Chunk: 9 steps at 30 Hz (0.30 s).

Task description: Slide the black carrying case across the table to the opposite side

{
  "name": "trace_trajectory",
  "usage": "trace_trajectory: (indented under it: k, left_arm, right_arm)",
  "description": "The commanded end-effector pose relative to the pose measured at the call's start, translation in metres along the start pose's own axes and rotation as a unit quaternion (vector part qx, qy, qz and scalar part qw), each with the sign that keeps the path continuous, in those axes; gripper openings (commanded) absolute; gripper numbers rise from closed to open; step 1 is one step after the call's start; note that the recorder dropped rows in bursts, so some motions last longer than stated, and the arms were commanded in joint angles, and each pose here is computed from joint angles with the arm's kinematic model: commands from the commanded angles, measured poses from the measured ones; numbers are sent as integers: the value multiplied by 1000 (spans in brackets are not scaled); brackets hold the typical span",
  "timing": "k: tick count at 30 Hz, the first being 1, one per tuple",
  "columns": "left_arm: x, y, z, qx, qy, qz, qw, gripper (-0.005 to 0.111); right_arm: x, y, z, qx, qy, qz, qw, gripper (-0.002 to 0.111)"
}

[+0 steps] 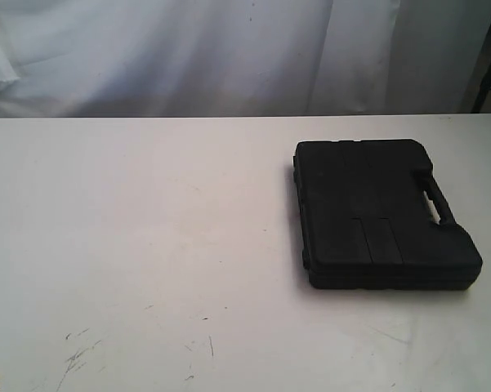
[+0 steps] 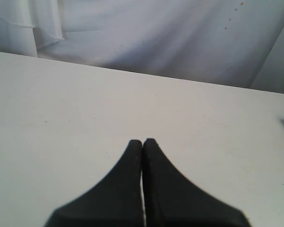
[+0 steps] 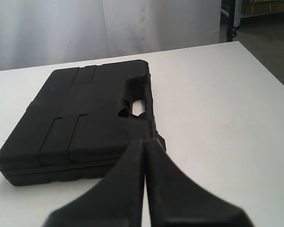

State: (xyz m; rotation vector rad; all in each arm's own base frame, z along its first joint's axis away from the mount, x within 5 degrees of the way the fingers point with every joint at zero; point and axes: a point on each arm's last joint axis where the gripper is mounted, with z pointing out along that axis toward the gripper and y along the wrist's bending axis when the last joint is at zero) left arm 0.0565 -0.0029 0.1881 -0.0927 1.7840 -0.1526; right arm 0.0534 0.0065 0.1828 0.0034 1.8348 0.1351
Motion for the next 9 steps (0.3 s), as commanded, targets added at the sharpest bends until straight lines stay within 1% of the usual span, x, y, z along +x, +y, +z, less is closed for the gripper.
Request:
trace_trajectory:
  k: [1,9]
  left_arm:
    - [0,0,0,0,-5,3,1000,0]
    - [0,0,0,0,-5,1,1000,0]
  right_arm:
    - [1,0,0,-2,0,-2,1000,0]
    - [1,0,0,-2,0,-2,1000,0]
